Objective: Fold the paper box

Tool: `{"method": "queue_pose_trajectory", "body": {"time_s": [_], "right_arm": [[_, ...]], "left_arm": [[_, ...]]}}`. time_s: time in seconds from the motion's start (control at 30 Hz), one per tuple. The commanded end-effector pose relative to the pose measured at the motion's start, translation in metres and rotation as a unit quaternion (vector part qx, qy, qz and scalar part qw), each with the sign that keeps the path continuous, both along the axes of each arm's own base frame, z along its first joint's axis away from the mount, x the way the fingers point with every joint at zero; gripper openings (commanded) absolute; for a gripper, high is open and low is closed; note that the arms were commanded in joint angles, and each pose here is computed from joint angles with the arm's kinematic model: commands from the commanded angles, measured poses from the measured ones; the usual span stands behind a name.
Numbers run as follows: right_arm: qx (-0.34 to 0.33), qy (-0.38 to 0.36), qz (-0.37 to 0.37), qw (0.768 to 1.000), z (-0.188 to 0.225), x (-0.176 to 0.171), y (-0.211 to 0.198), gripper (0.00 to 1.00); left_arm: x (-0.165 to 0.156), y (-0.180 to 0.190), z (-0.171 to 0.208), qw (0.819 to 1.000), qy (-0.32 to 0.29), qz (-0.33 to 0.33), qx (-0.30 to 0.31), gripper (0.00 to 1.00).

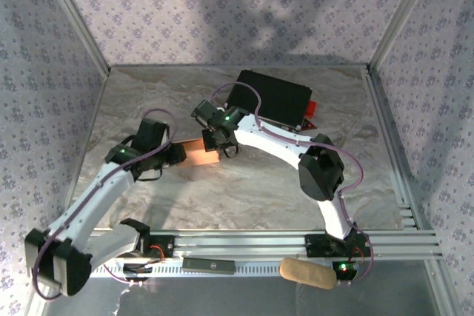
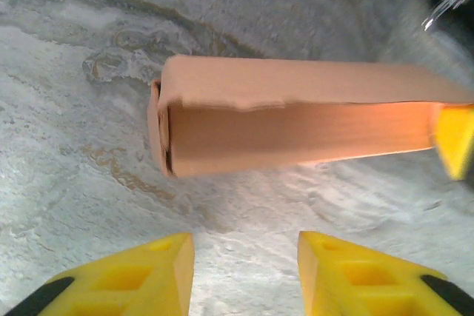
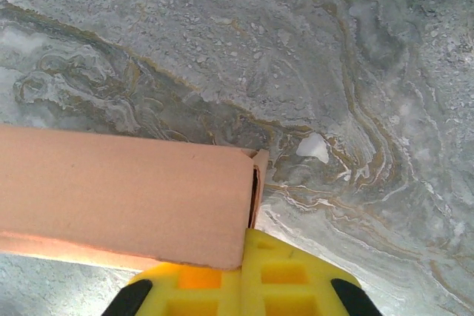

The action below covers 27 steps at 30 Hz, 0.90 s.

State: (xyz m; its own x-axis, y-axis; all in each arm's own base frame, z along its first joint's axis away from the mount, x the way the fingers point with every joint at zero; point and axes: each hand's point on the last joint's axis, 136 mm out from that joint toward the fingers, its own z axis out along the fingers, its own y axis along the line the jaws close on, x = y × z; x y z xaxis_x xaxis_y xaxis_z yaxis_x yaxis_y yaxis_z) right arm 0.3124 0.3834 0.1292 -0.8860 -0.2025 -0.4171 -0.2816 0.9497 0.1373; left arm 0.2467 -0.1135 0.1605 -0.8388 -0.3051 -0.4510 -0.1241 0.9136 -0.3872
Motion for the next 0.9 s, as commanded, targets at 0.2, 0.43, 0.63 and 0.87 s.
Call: {"method": "queue_pose_trajectory", "body": {"time_s": [0.2,0.43,0.63,0.87], "right_arm": [[-0.027,0.023,0.014,0.999,-0.021,-0.013,-0.005,0.0],[-0.027,0.025,0.015,0.999,-0.021,-0.015,-0.004,0.0],[-0.024,0.026,0.015,0.999,-0.02,-0.014,-0.004,0.0],[-0.023,0.025,0.016,0.999,-0.02,-0.014,-0.002,0.0]], "left_arm": [[-0.004,0.025,0.013,0.943,0.014,0.287,-0.171,0.68],[0.031,0.034,0.01,0.881,0.035,0.38,-0.28,0.93],[0.052,0.016,-0.023,0.827,0.086,0.395,-0.392,0.9],[0.041,0.022,-0.035,0.811,0.084,0.416,-0.403,0.77]]}}
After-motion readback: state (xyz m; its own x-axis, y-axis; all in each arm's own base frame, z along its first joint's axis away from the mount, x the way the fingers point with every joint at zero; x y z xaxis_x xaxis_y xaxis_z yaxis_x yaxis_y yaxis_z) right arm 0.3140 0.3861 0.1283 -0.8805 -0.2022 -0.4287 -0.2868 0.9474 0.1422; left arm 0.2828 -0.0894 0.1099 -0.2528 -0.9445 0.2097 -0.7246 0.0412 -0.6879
